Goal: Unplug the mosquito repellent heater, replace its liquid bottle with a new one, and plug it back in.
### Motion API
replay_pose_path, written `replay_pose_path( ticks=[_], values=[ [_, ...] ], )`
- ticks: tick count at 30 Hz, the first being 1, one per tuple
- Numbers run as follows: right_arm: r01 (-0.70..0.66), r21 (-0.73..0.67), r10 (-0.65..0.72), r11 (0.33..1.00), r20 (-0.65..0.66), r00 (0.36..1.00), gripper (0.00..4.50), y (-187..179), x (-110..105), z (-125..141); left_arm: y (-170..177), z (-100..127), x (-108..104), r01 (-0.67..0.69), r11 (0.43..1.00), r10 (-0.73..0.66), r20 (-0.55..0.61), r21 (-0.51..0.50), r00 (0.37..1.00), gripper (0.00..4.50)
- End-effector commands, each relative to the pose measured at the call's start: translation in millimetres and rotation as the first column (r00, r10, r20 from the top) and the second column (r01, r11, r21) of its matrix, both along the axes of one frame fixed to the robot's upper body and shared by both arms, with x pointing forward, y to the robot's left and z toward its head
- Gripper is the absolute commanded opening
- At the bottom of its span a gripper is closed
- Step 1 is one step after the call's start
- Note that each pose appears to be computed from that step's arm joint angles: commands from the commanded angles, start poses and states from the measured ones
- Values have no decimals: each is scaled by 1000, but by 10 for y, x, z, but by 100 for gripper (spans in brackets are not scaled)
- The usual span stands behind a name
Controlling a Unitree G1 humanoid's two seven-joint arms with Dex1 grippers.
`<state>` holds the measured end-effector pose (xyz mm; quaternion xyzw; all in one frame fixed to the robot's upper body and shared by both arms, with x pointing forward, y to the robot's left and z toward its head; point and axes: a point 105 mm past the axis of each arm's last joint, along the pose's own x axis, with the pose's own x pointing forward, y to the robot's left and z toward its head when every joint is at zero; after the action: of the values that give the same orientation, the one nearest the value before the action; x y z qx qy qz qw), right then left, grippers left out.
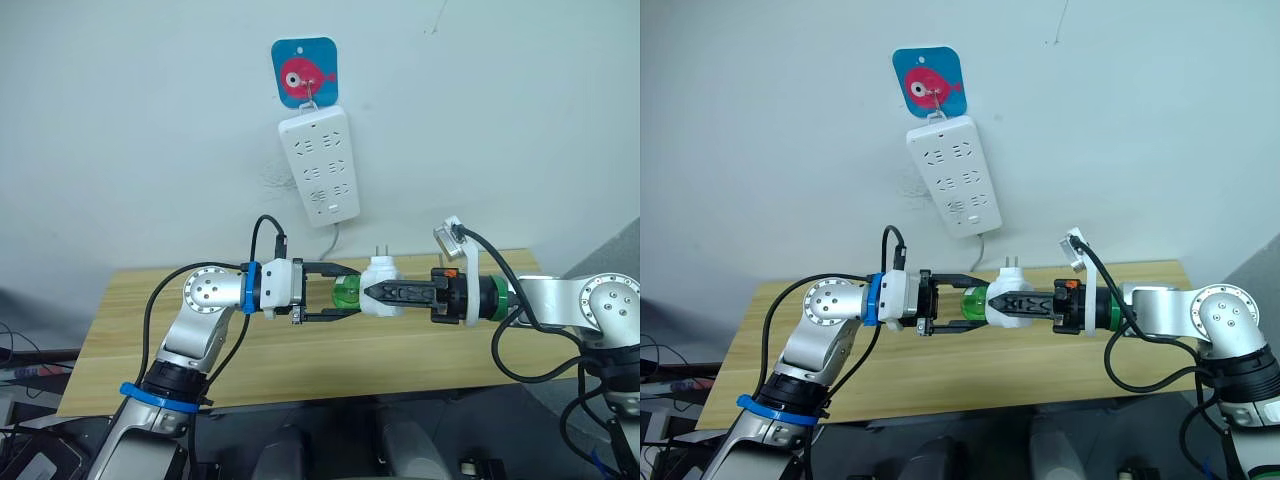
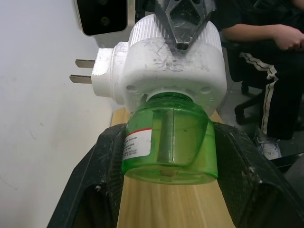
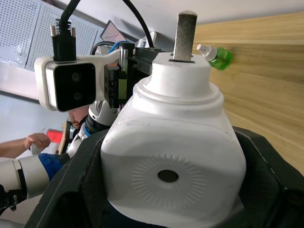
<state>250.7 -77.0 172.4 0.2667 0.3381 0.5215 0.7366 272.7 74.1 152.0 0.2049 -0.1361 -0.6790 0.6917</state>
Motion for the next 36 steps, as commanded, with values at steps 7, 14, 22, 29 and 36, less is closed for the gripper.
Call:
replay_pose_path(
  ticks=[7,14,22,29,36],
  values=[
    [-204,-41,208,978,230,951,323,150,-299,291,54,264,-255,228,970,-105,-706,83,701,232],
    [-190,-12,188,982,212,959,314,154,-290,284,44,331,-224,235,971,-133,-722,42,679,232],
    [-86,44,80,995,128,989,302,4,-192,264,157,239,-107,147,986,-112,-366,71,924,415],
    [-2,95,-6,995,76,997,302,-163,-116,221,243,128,-66,-6,999,4,-41,-44,999,446],
    [-12,139,2,990,69,998,302,-116,-145,216,9,140,-61,-6,993,6,0,-115,1000,446]
  ],
)
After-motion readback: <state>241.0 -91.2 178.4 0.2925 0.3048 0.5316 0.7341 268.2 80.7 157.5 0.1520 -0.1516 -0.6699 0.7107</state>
